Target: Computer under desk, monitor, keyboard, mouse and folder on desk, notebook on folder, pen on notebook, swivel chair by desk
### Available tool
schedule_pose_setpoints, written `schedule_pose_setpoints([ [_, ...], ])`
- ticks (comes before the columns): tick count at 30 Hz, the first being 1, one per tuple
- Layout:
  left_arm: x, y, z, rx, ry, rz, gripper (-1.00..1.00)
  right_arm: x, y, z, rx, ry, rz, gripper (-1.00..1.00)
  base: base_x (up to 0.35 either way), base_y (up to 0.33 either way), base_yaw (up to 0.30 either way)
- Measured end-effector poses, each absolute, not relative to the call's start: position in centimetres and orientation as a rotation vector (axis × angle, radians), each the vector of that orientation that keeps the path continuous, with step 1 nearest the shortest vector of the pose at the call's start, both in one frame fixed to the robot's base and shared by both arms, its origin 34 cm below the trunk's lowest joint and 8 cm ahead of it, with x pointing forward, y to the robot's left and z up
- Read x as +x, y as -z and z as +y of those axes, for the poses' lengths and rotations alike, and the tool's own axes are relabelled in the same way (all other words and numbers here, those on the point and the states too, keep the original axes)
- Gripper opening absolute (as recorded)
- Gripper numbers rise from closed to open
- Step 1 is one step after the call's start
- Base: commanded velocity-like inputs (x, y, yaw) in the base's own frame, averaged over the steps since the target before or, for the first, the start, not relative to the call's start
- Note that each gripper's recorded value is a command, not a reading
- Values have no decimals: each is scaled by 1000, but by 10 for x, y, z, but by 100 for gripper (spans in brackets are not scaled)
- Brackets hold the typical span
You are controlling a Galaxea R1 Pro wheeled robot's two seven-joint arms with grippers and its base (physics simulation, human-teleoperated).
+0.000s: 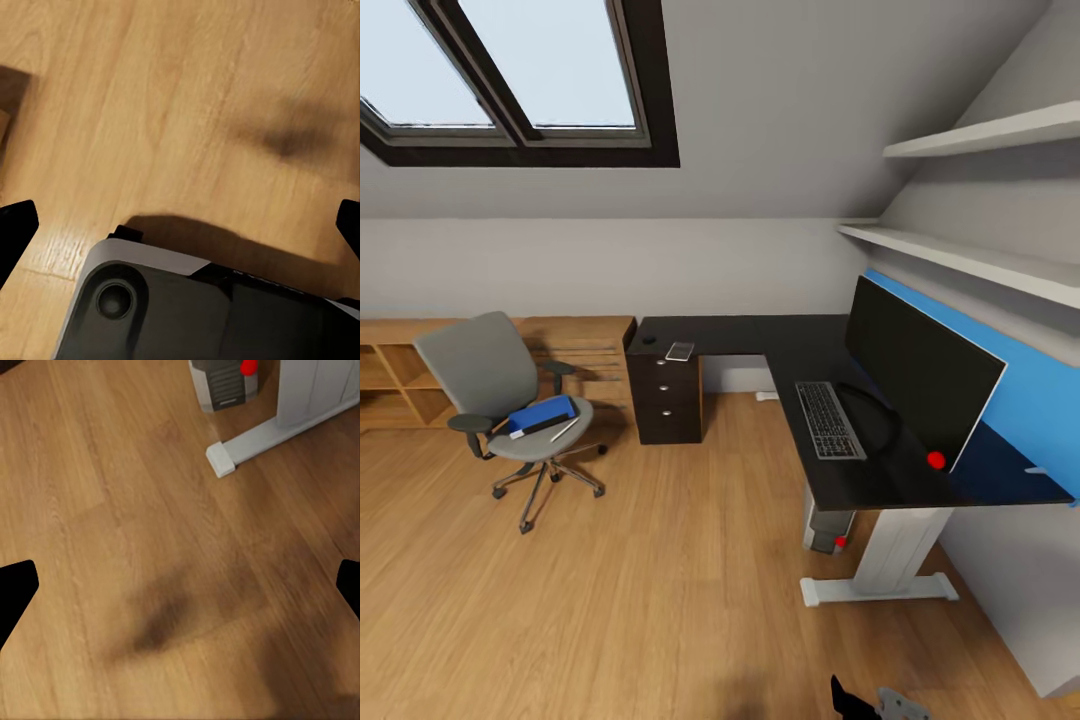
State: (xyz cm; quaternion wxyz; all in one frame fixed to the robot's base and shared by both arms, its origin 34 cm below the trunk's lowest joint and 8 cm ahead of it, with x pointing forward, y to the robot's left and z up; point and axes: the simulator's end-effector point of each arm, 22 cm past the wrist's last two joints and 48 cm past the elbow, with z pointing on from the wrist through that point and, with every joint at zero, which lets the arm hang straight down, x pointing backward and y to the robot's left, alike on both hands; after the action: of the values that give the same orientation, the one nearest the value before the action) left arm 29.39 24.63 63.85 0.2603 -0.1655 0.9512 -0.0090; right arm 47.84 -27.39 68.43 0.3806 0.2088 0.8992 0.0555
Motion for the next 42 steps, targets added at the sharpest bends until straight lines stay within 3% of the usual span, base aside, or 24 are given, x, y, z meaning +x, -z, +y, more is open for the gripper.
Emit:
schedule_pose_setpoints([
  [27,303,-644,261,-427,6,2537,100,476,-683,-279,542,-109,2299,100,1,1,165],
  [42,295,-641,262,-428,-2,2554,100,481,-689,-266,365,-123,2291,100,201,158,9],
])
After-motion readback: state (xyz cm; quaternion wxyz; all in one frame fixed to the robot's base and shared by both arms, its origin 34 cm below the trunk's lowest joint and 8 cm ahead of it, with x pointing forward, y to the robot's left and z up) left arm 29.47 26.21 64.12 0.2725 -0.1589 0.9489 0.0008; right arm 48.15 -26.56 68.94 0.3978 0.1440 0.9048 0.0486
